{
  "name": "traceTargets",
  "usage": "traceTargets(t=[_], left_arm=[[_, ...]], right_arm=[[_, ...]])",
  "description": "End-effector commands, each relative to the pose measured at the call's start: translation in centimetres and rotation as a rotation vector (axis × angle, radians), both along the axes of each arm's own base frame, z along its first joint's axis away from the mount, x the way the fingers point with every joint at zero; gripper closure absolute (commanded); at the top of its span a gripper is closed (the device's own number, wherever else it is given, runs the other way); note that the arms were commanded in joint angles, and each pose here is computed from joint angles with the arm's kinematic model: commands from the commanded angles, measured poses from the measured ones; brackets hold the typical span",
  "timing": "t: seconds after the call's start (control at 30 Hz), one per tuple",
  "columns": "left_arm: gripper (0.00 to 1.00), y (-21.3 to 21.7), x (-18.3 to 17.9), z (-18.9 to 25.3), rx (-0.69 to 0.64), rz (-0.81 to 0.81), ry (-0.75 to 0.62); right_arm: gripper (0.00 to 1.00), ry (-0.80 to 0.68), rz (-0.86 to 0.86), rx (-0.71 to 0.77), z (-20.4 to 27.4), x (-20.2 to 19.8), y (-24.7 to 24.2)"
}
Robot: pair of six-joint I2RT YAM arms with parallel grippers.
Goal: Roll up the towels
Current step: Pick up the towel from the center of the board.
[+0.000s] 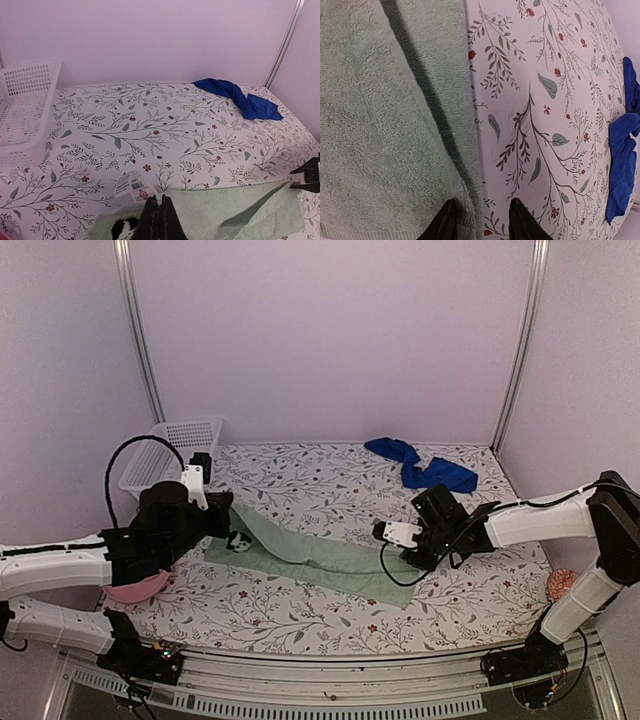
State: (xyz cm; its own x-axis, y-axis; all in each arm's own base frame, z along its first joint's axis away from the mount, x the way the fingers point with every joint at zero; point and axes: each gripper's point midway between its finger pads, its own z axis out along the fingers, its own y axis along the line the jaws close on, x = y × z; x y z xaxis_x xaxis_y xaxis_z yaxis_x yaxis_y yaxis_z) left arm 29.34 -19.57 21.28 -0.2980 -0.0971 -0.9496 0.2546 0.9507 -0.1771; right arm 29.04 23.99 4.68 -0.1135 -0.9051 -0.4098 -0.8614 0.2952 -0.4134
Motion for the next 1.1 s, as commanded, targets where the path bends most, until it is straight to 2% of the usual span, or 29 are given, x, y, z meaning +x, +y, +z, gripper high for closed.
traceTargets(t=[0.0,0.2,0.5,0.7,0.87,1.07], left_arm=[[1.00,1.0,0.3,-0.8,0.005,0.045,-0.005],[1.00,1.0,0.5,-1.4,0.018,0.051,-0.007],[1.00,0.7,0.6,-1.4,0.017,0.043,-0.009],[1.00,0.7,0.5,-1.4,0.011,0.041,-0.006],[1.00,0.9,0.5,-1.6,0.015,0.050,0.002],[1.00,1.2,0.4,-2.3,0.025,0.058,0.016]], right_arm=[[0.61,-0.117,-0.109,0.014,2.0,3.0,-1.2],[0.56,-0.124,-0.128,0.040,2.6,3.5,-1.9],[0.53,0.054,0.016,0.125,2.2,-0.1,0.3],[0.51,0.156,0.008,0.137,1.3,-0.6,0.6],[0.52,0.222,-0.020,0.160,1.0,-0.5,0.5],[0.58,0.282,-0.028,0.196,1.2,-0.6,0.5]])
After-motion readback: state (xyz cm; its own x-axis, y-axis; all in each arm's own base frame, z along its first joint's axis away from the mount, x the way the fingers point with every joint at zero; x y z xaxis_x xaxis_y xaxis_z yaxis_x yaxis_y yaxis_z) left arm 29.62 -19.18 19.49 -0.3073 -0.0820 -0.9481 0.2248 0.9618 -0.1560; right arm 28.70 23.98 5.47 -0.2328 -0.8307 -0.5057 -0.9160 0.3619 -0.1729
